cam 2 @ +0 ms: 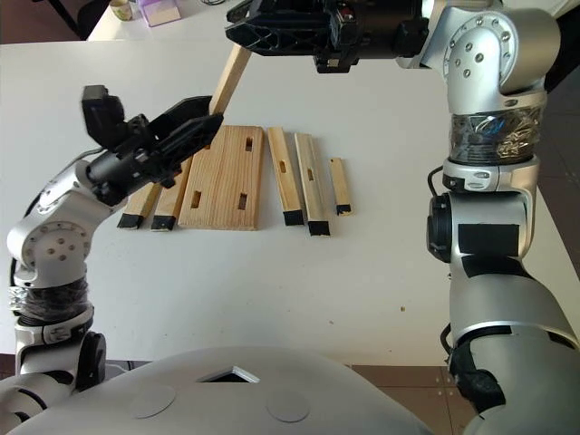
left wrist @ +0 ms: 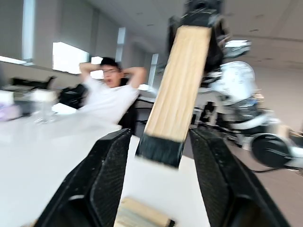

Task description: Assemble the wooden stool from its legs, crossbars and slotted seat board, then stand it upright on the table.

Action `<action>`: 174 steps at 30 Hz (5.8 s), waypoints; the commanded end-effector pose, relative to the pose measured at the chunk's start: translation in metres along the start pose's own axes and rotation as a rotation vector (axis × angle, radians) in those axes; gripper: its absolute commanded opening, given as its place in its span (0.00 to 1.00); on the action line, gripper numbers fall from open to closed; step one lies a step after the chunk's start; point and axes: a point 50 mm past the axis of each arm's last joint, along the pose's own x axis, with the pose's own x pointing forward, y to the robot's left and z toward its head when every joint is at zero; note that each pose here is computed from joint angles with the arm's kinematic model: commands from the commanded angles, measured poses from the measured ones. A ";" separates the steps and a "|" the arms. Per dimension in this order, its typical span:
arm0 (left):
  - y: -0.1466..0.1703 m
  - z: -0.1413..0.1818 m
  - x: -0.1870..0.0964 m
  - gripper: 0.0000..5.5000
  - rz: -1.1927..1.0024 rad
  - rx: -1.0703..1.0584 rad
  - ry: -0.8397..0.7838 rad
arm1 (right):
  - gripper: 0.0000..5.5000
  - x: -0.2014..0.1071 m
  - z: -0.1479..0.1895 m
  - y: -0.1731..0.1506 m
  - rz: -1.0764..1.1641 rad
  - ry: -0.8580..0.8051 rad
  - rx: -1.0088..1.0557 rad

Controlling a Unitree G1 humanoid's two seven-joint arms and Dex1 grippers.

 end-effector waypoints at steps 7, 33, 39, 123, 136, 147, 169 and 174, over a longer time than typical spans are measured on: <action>0.020 -0.032 0.008 0.41 0.555 -0.024 -0.206 | 0.24 -0.046 -0.092 -0.030 -0.143 0.486 -0.254; 0.028 -0.039 -0.002 0.41 0.820 -0.062 -0.307 | 0.24 -0.053 -0.111 -0.027 -0.016 0.542 -0.367; 0.028 -0.040 0.000 0.41 0.812 -0.062 -0.298 | 0.24 -0.048 -0.113 -0.026 -0.007 0.504 -0.340; 0.022 -0.051 0.002 0.41 0.759 -0.086 -0.280 | 0.47 -0.107 -0.127 0.005 -0.345 0.506 -0.199; 0.031 -0.048 0.007 0.41 0.751 -0.076 -0.270 | 0.47 -0.014 -0.105 0.003 -0.677 0.045 -0.081; 0.034 -0.049 0.005 0.41 0.760 -0.070 -0.288 | 0.47 -0.007 -0.099 0.009 -0.688 -0.050 -0.078; 0.036 -0.052 0.003 0.41 0.771 -0.074 -0.294 | 0.47 -0.013 -0.108 0.003 -0.704 -0.032 -0.084; 0.031 -0.051 -0.005 0.41 0.800 -0.070 -0.308 | 0.47 -0.012 -0.080 0.030 -0.594 -0.050 -0.087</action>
